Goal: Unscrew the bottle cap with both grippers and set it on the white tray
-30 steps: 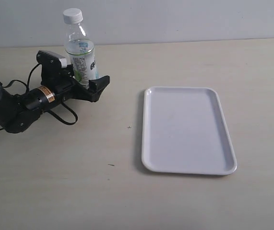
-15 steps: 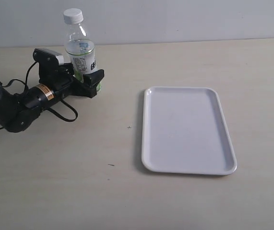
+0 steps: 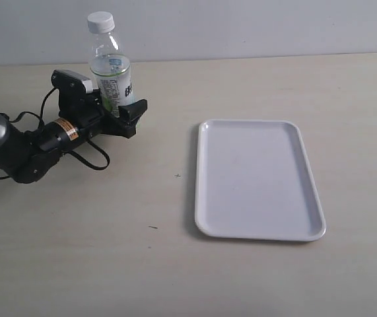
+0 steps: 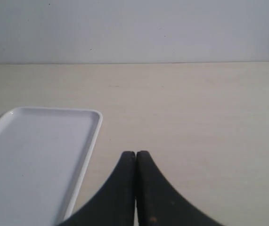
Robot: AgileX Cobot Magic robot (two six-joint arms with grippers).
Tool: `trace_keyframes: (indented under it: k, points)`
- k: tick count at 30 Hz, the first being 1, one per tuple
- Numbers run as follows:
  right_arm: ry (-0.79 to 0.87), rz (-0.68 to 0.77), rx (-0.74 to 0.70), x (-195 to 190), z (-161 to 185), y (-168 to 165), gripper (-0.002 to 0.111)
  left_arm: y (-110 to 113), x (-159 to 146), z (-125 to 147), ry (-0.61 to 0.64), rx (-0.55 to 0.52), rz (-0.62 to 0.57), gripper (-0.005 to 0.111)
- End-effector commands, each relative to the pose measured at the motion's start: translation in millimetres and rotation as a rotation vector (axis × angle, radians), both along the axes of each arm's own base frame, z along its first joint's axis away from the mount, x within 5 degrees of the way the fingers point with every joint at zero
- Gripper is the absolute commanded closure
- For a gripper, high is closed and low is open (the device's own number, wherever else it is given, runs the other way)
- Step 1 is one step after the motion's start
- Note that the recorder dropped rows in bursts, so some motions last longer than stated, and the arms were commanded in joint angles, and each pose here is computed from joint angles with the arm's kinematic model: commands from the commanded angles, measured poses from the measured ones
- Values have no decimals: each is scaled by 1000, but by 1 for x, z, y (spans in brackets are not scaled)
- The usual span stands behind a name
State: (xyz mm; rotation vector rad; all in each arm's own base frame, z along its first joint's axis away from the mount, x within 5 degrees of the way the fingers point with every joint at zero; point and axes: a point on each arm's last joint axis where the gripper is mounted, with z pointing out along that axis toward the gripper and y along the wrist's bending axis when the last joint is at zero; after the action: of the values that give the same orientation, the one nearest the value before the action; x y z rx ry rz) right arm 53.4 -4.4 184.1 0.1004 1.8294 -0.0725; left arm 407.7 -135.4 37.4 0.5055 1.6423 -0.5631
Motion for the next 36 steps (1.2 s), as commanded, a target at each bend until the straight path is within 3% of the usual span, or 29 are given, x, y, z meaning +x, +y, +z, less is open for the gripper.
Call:
trace_keyframes:
  k: [1, 3, 9, 10, 18, 26, 36]
  points:
    - [-10, -3, -3, 0, 0, 0, 108, -2, 1, 1, -6, -1, -4, 32]
    - [-10, -3, -3, 0, 0, 0, 108, -2, 1, 1, -6, -1, -4, 43]
    - [-10, -3, -3, 0, 0, 0, 108, -2, 1, 4, -26, -18, -9, 103]
    - [-10, -3, -3, 0, 0, 0, 108, -2, 0, 5, -37, -20, -11, 106]
    - [-11, -3, -1, 0, 0, 0, 108, -9, -5, 8, -130, 44, -114, 107]
    - [-11, -3, -1, 0, 0, 0, 108, -9, -15, 23, -147, 59, -148, 107]
    - [-13, -3, -1, 0, 0, 0, 108, -29, -32, 20, -252, 220, -329, 107]
